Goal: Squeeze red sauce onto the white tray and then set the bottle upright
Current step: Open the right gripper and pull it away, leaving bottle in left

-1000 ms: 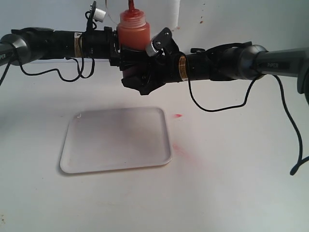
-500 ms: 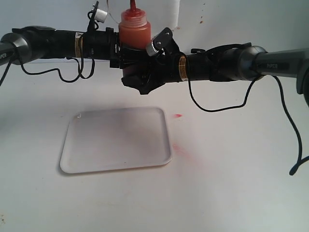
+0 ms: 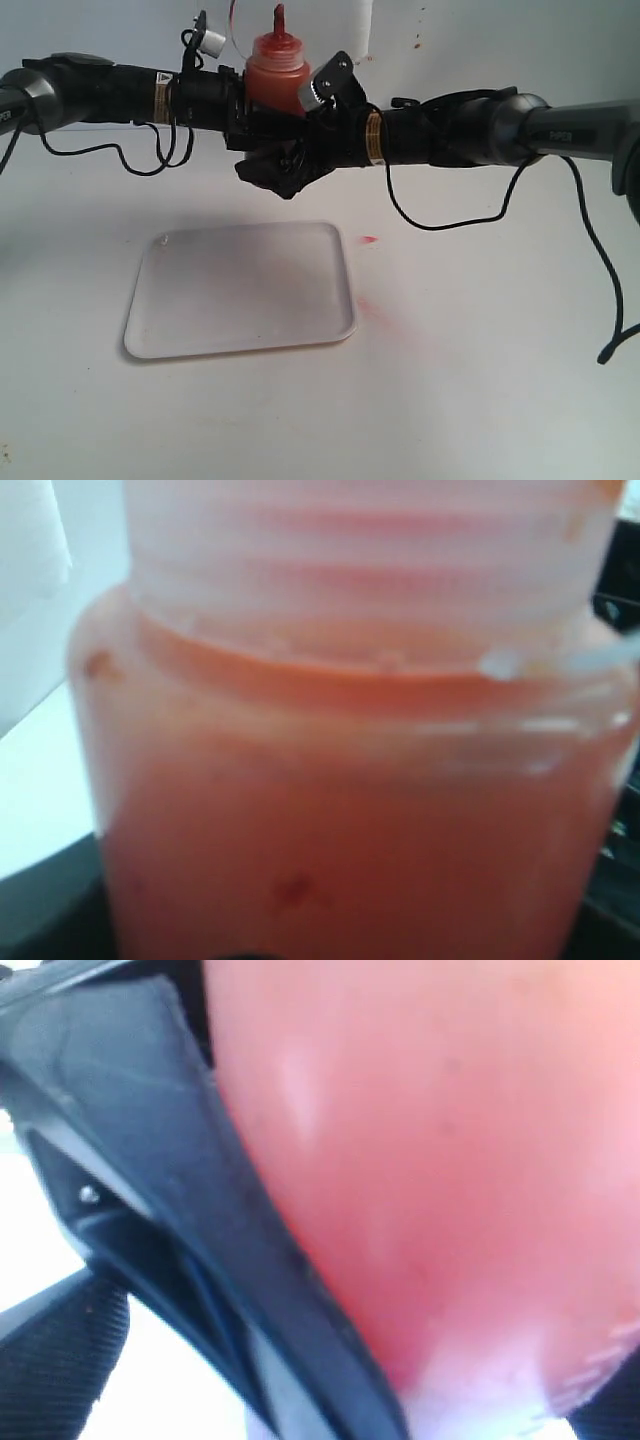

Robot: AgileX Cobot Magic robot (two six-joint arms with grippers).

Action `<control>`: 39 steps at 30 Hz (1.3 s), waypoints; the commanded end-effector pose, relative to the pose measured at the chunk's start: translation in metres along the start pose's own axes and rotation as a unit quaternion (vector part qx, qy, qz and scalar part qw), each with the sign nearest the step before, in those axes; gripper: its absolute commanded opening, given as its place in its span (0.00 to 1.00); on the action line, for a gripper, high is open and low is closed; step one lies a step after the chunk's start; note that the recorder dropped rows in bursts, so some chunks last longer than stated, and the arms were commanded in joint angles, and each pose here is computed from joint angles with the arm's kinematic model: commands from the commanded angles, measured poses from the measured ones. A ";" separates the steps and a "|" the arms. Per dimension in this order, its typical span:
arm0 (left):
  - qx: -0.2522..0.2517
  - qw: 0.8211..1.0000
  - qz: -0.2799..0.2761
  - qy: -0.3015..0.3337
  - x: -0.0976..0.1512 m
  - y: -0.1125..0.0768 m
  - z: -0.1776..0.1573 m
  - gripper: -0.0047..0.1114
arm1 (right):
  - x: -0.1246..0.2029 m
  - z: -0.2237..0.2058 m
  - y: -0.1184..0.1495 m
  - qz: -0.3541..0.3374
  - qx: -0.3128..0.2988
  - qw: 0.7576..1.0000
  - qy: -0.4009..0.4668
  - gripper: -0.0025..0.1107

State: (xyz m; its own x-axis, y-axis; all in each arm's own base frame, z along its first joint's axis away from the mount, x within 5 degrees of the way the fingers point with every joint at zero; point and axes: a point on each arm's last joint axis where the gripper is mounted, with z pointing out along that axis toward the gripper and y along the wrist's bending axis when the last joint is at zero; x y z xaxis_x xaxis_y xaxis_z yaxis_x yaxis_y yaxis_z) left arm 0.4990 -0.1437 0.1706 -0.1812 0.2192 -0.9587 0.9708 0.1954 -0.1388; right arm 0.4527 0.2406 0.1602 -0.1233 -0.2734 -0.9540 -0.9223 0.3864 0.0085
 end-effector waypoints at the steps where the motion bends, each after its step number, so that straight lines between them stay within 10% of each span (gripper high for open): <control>1: -0.018 1.000 0.002 0.009 -0.009 0.004 -0.020 0.04 | -0.018 -0.004 0.006 -0.030 -0.023 0.999 -0.022 0.94; 19: -0.100 0.994 0.038 -0.019 -0.064 0.005 -0.104 0.04 | -0.021 -0.066 -0.050 -0.005 0.074 0.997 0.015 0.94; 25: -0.257 0.959 0.120 -0.022 -0.122 0.000 -0.126 0.04 | -0.010 -0.100 -0.078 0.059 0.106 0.993 0.009 0.94; 34: -0.309 0.930 0.200 -0.024 -0.162 -0.019 -0.146 0.04 | -0.006 -0.128 -0.088 0.096 0.072 0.993 -0.016 0.94; 39: -0.323 0.934 0.147 -0.044 -0.166 -0.019 -0.149 0.04 | -0.007 -0.129 -0.089 0.100 0.079 0.992 -0.022 0.94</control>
State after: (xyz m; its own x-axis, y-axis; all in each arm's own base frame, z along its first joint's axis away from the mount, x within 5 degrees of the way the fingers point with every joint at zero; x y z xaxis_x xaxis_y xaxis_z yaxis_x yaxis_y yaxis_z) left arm 0.4916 -0.0426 0.3529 0.1561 0.3679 -0.9167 0.6908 0.6226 0.3676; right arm 0.4888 0.0964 0.1966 -0.2915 -0.1574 -0.9435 -0.8093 0.5664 0.1555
